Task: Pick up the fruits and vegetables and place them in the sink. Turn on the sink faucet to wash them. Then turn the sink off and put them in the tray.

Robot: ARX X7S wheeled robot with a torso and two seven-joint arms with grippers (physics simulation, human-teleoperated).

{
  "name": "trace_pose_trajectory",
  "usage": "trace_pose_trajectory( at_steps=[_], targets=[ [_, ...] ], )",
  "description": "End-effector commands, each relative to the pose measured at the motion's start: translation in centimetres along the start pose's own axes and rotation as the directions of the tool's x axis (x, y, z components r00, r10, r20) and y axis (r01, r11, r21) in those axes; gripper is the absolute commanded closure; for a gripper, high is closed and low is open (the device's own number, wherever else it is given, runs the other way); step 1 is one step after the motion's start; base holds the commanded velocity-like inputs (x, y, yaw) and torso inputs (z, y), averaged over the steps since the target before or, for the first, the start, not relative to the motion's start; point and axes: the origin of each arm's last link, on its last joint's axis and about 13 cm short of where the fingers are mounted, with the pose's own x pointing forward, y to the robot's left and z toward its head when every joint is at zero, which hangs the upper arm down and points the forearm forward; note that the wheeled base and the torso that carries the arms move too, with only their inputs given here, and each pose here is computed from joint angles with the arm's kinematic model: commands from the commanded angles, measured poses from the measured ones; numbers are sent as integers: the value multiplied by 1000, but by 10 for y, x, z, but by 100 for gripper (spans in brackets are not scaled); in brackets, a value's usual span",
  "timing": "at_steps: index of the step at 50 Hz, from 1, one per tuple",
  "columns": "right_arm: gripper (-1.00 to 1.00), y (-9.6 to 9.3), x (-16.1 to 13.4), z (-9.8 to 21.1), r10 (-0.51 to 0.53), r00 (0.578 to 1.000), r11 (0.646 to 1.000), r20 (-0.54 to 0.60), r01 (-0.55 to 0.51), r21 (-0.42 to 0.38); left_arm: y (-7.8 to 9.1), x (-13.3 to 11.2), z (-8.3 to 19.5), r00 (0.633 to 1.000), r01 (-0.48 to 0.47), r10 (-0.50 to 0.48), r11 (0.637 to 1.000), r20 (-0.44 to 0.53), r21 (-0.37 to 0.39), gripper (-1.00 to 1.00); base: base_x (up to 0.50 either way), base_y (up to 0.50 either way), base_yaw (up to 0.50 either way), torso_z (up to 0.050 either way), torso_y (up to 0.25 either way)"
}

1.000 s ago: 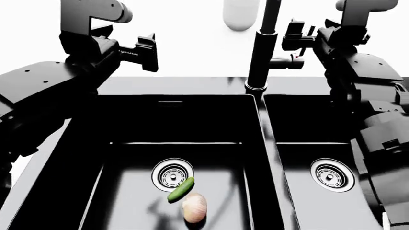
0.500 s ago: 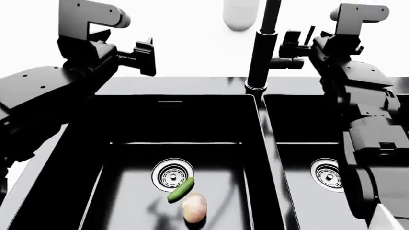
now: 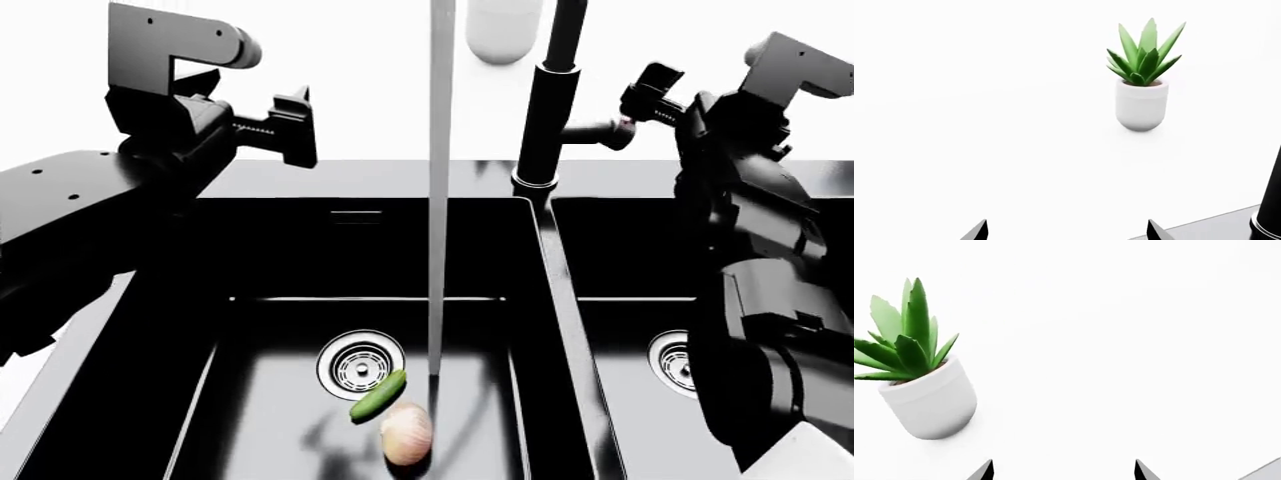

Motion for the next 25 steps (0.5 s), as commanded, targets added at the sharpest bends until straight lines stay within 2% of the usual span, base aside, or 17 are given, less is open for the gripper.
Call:
trace_pose_trajectory(
  at_steps=[1, 8, 14, 20, 25],
  targets=[
    [-100, -25, -1, -3, -222, 975, 966, -8, 221, 135, 1, -4, 0, 1000, -7, 7, 1000, 0, 3, -100, 0, -3, -7, 0, 0],
    [-100, -25, -1, -4, -200, 979, 968, -20, 201, 153, 0, -5, -1, 1000, -7, 7, 1000, 1, 3, -100, 0, -3, -8, 0, 0],
    [-100, -23, -1, 0, -139, 990, 976, -8, 139, 166, -2, -4, -1, 1000, 1, -1, 1000, -1, 5, -100, 0, -4, -8, 0, 0],
    [-100, -15, 3, 18, 23, 994, 979, 108, -45, 200, -2, -5, -3, 1000, 4, -4, 1000, -3, 2, -100, 0, 0, 0, 0, 0],
    [-100, -13, 5, 37, 71, 977, 971, 199, -113, 210, -3, -5, -6, 1000, 6, -6, 1000, -4, -5, -100, 0, 0, 0, 0, 0]
  ],
)
